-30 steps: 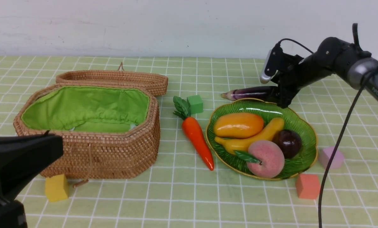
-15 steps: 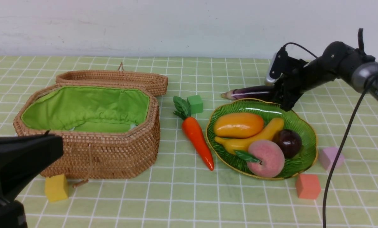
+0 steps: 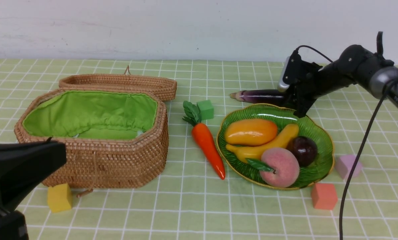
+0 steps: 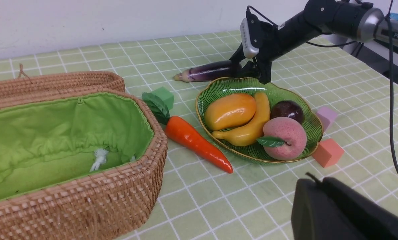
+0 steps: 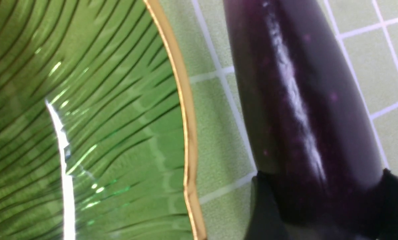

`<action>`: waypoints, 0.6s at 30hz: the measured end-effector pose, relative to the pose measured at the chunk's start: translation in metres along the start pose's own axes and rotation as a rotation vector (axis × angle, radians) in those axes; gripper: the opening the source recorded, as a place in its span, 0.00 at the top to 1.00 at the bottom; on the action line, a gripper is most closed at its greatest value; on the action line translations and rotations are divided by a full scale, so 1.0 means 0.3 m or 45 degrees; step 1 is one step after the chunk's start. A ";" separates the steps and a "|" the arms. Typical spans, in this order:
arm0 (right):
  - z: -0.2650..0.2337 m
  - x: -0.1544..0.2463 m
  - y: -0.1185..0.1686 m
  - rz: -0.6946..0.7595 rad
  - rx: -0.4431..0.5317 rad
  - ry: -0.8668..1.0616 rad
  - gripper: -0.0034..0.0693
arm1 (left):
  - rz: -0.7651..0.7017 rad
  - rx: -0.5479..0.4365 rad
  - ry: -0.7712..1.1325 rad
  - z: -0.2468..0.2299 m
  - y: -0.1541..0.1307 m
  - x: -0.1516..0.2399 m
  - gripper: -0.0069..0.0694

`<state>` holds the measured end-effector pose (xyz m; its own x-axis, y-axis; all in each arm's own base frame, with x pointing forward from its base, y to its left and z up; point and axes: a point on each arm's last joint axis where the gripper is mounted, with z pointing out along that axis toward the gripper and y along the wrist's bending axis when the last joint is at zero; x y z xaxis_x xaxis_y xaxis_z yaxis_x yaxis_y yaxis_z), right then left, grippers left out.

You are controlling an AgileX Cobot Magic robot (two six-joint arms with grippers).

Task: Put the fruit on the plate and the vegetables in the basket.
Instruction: Grab an eggplant with your right arm and place it in the basket on the left.

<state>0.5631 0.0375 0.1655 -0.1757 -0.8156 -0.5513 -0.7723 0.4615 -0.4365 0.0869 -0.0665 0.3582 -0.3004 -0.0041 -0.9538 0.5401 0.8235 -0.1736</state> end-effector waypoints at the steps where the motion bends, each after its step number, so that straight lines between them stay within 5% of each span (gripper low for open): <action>1: 0.000 0.000 0.000 0.000 0.000 0.000 0.40 | 0.000 0.000 0.000 0.000 0.000 0.000 0.89; 18: -0.043 -0.030 -0.018 -0.013 0.020 -0.016 0.40 | 0.000 0.000 0.000 0.000 0.000 0.000 0.90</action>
<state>0.5610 0.0377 0.1820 -0.1598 -0.8158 -0.5558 -0.7641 0.4587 -0.4535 0.0869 -0.0665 0.3582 -0.3004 -0.0041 -0.9538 0.5401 0.8235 -0.1736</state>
